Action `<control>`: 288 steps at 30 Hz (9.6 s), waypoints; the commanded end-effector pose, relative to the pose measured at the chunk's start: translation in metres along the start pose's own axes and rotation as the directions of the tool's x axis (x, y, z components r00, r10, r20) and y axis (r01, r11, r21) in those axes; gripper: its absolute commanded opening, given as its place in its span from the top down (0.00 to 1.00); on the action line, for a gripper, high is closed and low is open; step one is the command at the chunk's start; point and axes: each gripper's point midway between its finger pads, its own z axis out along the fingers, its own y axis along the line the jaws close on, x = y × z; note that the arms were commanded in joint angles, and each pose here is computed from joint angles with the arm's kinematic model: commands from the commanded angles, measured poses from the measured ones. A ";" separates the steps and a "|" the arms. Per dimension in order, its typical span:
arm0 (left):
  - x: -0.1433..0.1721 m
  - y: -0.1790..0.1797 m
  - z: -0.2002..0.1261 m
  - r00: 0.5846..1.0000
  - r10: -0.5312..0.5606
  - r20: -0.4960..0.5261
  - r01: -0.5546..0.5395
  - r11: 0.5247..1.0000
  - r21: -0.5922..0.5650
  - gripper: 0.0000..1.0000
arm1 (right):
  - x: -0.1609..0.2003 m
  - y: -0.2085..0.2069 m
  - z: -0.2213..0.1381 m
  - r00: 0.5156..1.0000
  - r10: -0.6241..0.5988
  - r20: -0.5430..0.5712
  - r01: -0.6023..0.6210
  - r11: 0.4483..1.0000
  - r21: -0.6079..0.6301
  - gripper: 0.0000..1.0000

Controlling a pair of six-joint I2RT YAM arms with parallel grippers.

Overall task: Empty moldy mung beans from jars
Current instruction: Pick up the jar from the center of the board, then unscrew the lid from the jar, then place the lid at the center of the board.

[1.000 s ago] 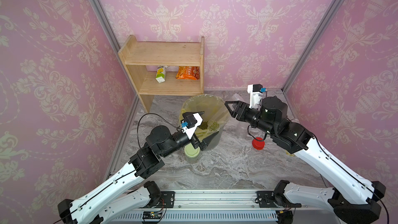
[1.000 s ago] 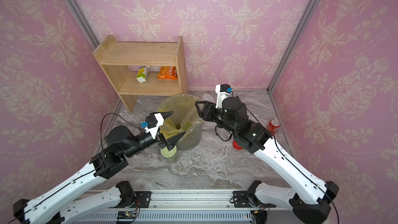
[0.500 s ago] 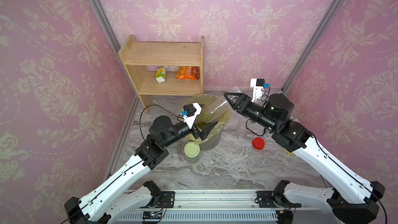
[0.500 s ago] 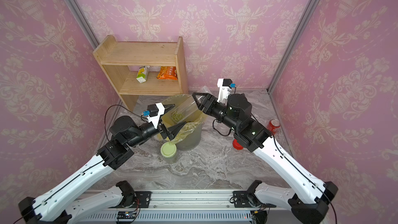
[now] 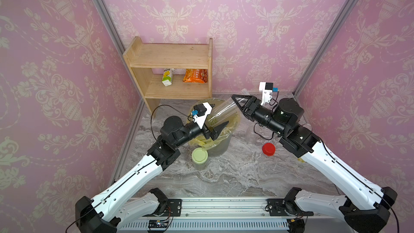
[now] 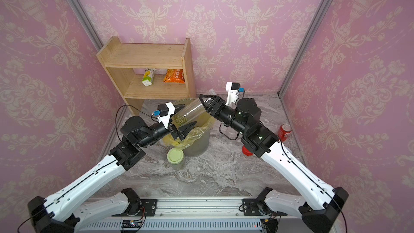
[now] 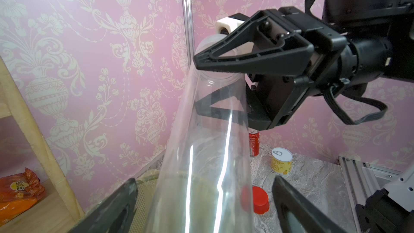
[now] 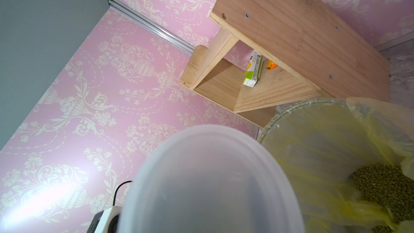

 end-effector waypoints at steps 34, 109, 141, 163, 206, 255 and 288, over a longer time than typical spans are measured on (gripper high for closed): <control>-0.021 0.015 0.016 0.994 -0.025 0.110 0.024 1.000 0.013 0.45 | 0.014 -0.002 0.030 0.989 0.134 -0.059 -0.140 0.984 -0.109 0.60; 0.003 0.017 -0.028 0.997 0.051 0.061 -0.048 0.997 -0.059 0.67 | -0.011 -0.015 0.009 0.992 0.120 0.034 -0.120 0.993 0.003 0.00; 0.006 0.022 -0.021 0.999 -0.037 0.031 0.039 0.997 -0.067 0.67 | -0.002 -0.025 0.018 0.991 0.136 0.004 -0.136 0.991 0.008 0.46; -0.019 0.016 -0.020 0.944 -0.329 -0.007 0.329 0.944 -0.028 0.69 | -0.010 -0.029 0.005 0.993 0.079 0.088 -0.075 0.996 -0.048 0.48; 0.002 0.028 -0.044 0.914 -0.395 -0.094 0.394 0.918 -0.031 0.68 | -0.020 -0.053 -0.051 0.952 -0.256 0.169 0.237 0.964 0.123 0.49; 0.031 0.022 -0.073 0.920 -0.372 -0.122 0.361 0.927 -0.103 0.66 | 0.080 -0.431 -0.194 0.995 -0.101 0.002 0.031 0.331 0.943 0.59; 0.033 0.023 -0.073 0.914 -0.383 -0.132 0.370 0.922 -0.113 0.65 | 0.112 -0.418 -0.176 0.960 -0.111 -0.258 0.279 0.282 0.918 0.59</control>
